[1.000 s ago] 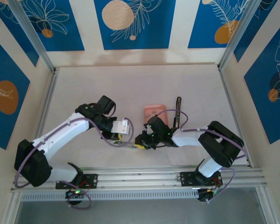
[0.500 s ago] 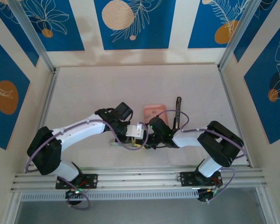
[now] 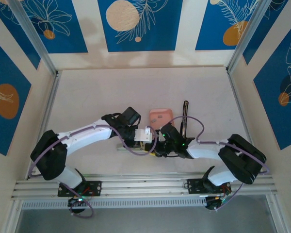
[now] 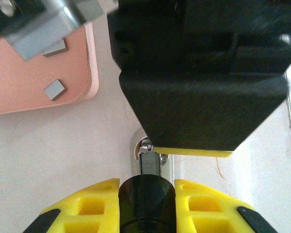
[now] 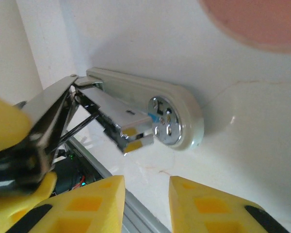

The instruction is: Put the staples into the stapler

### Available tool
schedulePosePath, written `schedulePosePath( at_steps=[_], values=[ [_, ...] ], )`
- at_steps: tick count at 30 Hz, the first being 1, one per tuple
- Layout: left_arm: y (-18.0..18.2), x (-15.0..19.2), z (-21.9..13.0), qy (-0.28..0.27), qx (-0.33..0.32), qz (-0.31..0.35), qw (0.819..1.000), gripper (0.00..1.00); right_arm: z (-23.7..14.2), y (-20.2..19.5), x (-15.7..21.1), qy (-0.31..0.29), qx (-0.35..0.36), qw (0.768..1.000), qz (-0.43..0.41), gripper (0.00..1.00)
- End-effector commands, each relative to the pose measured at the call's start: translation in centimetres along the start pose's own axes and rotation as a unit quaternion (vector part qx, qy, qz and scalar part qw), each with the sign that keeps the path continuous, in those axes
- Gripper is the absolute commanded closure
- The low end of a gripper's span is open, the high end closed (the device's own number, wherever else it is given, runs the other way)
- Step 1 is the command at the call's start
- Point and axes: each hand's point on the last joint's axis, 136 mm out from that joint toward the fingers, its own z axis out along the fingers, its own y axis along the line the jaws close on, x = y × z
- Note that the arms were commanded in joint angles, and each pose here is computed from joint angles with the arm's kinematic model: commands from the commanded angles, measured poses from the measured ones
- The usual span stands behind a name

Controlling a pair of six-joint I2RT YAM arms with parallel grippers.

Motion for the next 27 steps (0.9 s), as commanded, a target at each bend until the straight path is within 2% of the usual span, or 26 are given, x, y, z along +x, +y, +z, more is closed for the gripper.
schedulePosePath(
  at_steps=[1,12,27],
  values=[
    [0.2,-0.9,1.0,-0.003,0.004,0.009,1.000,0.94,-1.2,-1.8,0.0,-0.019,0.029,0.999,0.006,0.67],
    [-0.1,-0.5,3.3,0.037,0.025,-0.002,0.999,0.92,-4.5,-4.5,-0.2,-0.060,0.084,0.994,0.024,0.65],
    [-0.9,0.2,6.4,0.086,0.056,-0.002,0.995,0.93,-7.3,-6.4,-0.1,-0.103,0.083,0.991,0.035,0.62]
  ],
)
